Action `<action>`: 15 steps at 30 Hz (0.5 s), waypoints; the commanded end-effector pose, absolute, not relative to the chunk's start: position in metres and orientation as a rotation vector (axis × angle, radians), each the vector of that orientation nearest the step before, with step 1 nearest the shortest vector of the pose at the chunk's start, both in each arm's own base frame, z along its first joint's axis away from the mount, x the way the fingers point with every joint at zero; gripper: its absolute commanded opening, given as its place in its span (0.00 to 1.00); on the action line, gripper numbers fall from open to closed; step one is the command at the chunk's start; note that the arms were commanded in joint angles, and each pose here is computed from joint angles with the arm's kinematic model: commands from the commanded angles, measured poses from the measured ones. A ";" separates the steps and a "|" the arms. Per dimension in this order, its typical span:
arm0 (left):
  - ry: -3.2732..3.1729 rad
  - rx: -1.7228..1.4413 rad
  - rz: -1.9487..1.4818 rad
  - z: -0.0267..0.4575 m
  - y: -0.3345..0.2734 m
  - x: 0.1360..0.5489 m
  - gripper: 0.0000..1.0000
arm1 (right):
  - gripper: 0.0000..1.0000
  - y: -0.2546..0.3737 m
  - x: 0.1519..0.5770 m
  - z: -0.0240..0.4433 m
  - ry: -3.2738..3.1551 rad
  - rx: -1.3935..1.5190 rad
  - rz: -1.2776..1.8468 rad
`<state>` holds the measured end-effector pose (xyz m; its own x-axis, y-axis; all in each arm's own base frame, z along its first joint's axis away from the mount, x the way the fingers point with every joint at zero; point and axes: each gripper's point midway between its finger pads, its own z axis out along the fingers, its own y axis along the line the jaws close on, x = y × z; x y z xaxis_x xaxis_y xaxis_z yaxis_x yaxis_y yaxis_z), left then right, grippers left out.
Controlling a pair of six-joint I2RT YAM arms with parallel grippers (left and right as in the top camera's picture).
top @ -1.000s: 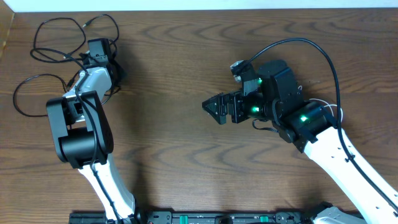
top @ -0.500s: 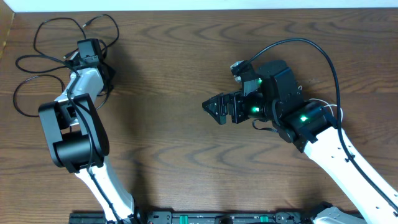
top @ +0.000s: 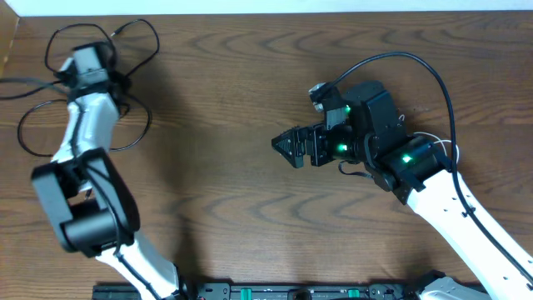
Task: Untangle cables
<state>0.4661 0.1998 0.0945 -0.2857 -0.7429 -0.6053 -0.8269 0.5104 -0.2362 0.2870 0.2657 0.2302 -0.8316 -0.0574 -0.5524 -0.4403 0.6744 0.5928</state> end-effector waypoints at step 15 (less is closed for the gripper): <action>2.094 -1.774 0.316 0.054 0.308 0.323 0.71 | 0.99 0.269 0.291 0.235 2.358 -0.388 1.029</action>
<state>0.3325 0.3126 0.0709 -0.1217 -0.8718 -0.4744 -0.9799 0.1817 -0.0825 0.2910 0.2681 0.2357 -0.8163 -0.0481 -0.5756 -0.4563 0.6646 0.5917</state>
